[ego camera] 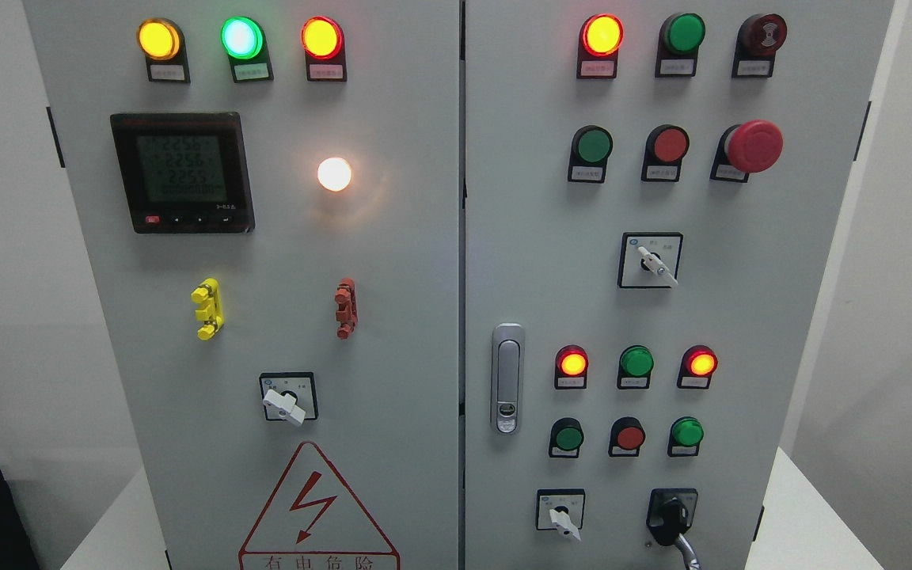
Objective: Trip black knob to open circuit
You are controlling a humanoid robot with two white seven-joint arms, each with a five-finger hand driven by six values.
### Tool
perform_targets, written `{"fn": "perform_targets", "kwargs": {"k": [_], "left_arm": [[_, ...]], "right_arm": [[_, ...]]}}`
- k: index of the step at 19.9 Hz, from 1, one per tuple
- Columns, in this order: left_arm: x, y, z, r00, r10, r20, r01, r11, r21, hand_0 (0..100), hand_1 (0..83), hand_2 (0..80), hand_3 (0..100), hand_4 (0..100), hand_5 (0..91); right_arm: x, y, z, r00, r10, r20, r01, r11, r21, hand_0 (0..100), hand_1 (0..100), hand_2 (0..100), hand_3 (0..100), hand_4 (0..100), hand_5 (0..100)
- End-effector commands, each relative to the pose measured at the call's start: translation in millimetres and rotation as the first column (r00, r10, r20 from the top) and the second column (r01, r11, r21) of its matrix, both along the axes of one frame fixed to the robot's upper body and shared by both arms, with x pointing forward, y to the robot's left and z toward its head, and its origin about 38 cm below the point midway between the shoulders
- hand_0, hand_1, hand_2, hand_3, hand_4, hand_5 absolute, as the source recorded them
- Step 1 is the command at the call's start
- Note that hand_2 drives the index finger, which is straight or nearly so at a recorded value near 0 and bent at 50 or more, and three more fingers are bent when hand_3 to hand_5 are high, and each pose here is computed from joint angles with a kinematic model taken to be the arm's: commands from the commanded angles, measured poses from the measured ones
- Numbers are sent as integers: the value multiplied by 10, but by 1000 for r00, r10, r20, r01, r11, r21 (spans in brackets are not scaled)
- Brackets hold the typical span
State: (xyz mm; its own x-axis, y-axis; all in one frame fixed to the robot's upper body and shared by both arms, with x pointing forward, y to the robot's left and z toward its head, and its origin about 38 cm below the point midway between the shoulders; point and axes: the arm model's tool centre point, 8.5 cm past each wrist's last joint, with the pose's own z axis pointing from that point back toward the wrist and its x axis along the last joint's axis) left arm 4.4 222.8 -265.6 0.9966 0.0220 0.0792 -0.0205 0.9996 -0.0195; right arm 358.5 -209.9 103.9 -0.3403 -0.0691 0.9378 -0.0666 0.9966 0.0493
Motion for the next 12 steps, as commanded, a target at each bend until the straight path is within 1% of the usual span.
{"fn": "perform_targets", "kwargs": {"k": [1, 12], "left_arm": [[28, -9, 0, 1000, 3, 6, -3, 1000, -1, 120, 389, 0, 0, 0, 0], [18, -9, 0, 1000, 3, 4, -3, 1000, -1, 120, 389, 0, 0, 0, 0]], "right_arm": [[31, 163, 334, 992, 60, 111, -59, 998, -13, 778, 667, 0, 926, 841, 830], [28, 168, 375, 991, 61, 123, -60, 998, -12, 779, 668, 0, 927, 841, 829]]}}
